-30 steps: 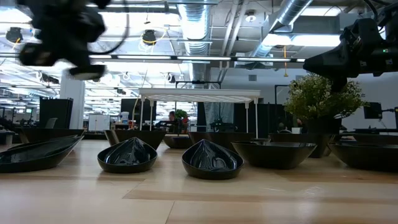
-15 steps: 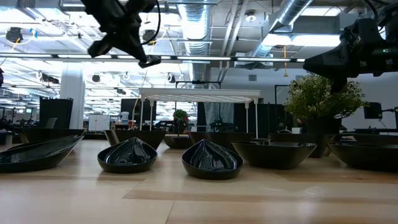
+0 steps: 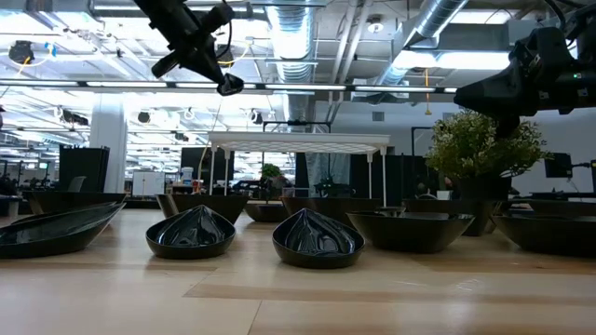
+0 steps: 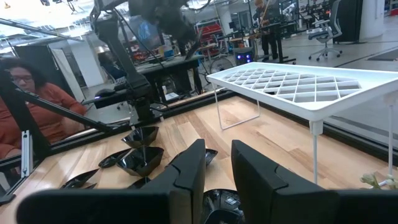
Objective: Pick & Place Mini shaped plates
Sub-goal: Put the drop shaped plate on the shelf
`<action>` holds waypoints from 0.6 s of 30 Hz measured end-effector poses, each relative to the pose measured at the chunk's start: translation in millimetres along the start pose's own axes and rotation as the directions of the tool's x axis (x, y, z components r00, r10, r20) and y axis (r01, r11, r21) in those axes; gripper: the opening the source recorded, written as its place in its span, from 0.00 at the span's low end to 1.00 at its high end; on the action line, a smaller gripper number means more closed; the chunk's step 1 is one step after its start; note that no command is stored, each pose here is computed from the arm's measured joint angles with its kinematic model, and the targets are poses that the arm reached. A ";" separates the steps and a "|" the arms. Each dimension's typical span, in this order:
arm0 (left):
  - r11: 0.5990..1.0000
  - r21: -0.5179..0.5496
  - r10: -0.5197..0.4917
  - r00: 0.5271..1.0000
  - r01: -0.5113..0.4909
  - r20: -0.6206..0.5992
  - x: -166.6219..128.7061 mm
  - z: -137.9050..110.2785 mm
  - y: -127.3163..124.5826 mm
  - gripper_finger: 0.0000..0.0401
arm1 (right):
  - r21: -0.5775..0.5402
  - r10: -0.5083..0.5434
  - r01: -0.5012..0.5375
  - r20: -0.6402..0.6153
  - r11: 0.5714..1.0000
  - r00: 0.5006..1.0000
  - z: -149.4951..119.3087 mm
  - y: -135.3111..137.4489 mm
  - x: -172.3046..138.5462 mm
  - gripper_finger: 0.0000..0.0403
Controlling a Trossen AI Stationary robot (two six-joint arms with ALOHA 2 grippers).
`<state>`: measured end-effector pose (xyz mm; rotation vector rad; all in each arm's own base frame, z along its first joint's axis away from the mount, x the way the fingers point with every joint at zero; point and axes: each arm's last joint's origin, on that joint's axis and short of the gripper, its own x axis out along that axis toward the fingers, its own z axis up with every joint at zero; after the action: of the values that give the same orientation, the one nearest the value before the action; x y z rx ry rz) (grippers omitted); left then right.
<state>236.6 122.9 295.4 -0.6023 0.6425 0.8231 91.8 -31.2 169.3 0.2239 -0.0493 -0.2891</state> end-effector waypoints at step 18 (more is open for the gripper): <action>0.996 0.084 0.031 0.995 -0.024 -0.091 62.4 72.3 16.9 0.01 | 0.001 -0.002 0.002 0.001 1.000 1.000 0.0 0.0 0.0 0.18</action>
<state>275.4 211.7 294.2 -0.5588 0.7668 0.7937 91.8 -31.2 169.4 0.2245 -0.0501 -0.2909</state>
